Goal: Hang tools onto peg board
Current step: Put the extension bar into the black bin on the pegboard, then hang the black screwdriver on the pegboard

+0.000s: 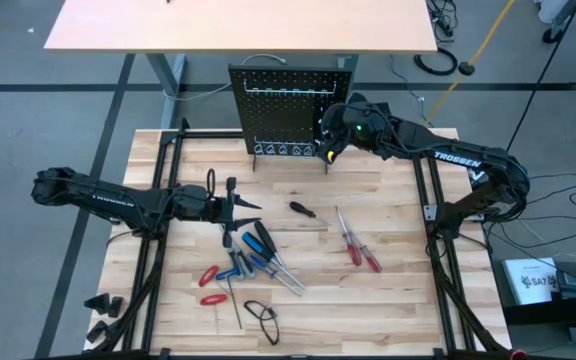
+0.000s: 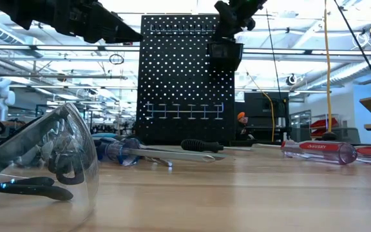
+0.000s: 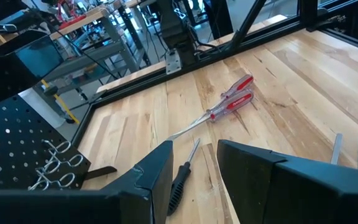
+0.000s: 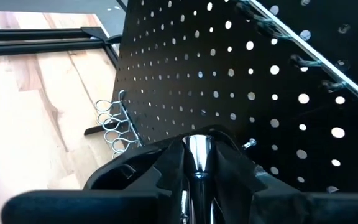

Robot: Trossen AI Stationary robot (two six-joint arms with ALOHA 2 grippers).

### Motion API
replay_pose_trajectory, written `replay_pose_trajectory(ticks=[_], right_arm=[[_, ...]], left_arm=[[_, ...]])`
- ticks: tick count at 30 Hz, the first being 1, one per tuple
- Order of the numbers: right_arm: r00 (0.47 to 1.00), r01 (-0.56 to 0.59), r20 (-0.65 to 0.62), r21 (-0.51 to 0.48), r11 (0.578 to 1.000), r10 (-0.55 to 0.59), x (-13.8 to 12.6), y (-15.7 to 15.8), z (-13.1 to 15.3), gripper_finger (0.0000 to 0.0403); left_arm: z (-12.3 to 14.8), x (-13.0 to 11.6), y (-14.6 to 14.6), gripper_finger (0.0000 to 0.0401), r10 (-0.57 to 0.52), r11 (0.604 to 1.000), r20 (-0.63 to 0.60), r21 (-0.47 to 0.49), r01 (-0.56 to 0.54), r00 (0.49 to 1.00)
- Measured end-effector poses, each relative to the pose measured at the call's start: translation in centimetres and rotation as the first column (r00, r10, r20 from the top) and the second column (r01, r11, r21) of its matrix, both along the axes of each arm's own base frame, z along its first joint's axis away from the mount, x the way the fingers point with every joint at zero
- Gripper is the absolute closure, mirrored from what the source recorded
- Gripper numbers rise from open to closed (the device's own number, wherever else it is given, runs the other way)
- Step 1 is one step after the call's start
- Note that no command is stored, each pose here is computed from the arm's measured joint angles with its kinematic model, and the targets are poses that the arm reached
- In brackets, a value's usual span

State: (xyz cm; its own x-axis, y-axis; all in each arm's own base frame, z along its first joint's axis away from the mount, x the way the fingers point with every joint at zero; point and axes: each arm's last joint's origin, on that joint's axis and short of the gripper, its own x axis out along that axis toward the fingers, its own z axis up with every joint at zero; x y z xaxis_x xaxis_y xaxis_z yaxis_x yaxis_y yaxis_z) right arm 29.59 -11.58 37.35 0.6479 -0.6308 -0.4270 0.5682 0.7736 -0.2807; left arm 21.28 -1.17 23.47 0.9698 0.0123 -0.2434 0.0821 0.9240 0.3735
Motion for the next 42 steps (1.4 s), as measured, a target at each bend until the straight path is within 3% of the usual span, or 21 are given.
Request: replay_pose_trajectory(ticks=[12,23,37,42], right_arm=[[1.000,0.011,0.003,0.001,1.000,-0.011,-0.1,-0.3,0.0,0.0274],[1.000,-0.011,0.014,0.014,1.000,0.011,0.2,0.6,0.0,0.0271],[0.988,-0.144,0.071,0.081,0.986,0.138,1.6,5.6,0.0,0.0270],[0.968,-0.230,0.149,0.212,0.950,0.201,2.2,6.8,-0.3,0.0270]], left_arm=[[0.0,0.0,0.0,0.0267,0.000,1.000,0.000,0.003,0.000,1.000],[0.0,0.0,0.0,0.0267,0.000,1.000,-0.001,0.003,0.000,1.000],[-0.1,0.0,0.0,0.0267,0.000,1.000,-0.013,0.003,0.000,1.000],[-0.1,0.0,0.0,0.0267,0.000,1.000,-0.009,0.003,0.000,1.000]])
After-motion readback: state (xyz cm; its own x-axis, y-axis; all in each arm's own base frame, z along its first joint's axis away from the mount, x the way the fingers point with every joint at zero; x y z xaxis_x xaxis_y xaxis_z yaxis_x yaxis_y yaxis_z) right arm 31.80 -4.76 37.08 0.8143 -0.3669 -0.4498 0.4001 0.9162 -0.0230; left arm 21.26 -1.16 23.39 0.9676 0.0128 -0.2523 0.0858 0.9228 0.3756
